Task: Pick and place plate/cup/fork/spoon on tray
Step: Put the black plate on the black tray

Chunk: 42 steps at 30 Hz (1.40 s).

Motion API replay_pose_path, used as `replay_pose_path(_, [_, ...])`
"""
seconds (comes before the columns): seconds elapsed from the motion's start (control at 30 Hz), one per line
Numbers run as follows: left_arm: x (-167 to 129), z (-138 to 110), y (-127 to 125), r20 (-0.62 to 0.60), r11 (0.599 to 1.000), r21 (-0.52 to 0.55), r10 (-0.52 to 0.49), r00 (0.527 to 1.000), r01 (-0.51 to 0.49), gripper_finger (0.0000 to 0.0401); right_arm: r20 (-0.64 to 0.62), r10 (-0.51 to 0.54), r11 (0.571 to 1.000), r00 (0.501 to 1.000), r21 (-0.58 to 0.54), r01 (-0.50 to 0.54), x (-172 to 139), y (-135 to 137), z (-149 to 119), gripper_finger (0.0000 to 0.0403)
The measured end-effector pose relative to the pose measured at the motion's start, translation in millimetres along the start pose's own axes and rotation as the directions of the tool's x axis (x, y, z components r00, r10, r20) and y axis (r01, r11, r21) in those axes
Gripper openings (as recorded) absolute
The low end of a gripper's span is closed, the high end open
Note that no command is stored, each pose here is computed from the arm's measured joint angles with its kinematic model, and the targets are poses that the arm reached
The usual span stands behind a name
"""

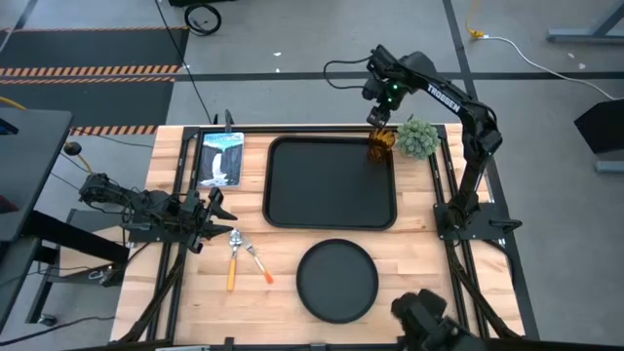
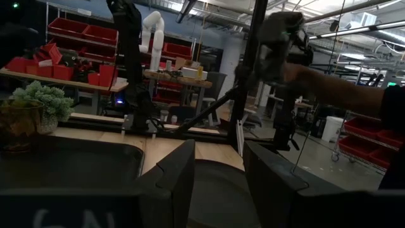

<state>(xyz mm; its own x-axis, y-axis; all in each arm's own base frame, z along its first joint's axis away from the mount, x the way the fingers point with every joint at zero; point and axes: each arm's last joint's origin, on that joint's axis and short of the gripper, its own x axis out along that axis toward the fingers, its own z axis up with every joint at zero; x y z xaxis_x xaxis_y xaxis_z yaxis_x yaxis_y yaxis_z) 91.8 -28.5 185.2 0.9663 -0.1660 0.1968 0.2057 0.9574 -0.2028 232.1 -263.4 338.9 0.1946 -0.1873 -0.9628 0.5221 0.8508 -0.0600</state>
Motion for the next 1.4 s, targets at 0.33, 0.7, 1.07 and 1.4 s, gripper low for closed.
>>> replay_pose_path(0.33, [0.0, 0.0, 0.0, 0.000, 1.000, 0.000, 0.000, 1.000, 0.000, 0.0142, 0.142, 0.103, 0.986, 0.985, -0.143, -0.082, -13.3, 77.2, 20.4, 0.0188])
replay_pose_path(0.7, [0.0, 0.0, 0.0, 0.000, 1.000, 0.000, 0.000, 1.000, 0.000, 0.0142, 0.144, 0.183, 0.979, 0.973, -0.122, -0.166, 2.4, 157.4, 20.5, 0.0187])
replay_pose_path(1.07, [0.0, 0.1, 0.0, 0.000, 1.000, 0.000, 0.000, 1.000, 0.000, 0.0142, 0.041, 0.197, 0.979, 0.980, -0.064, -0.194, 42.0, 245.8, -23.1, 0.0187])
replay_pose_path(1.4, [0.0, 0.0, 0.0, 0.000, 1.000, 0.000, 0.000, 1.000, 0.000, 0.0142, 0.042, 0.159, 0.986, 0.986, 0.045, -0.161, 52.2, 315.6, -70.8, 0.0187])
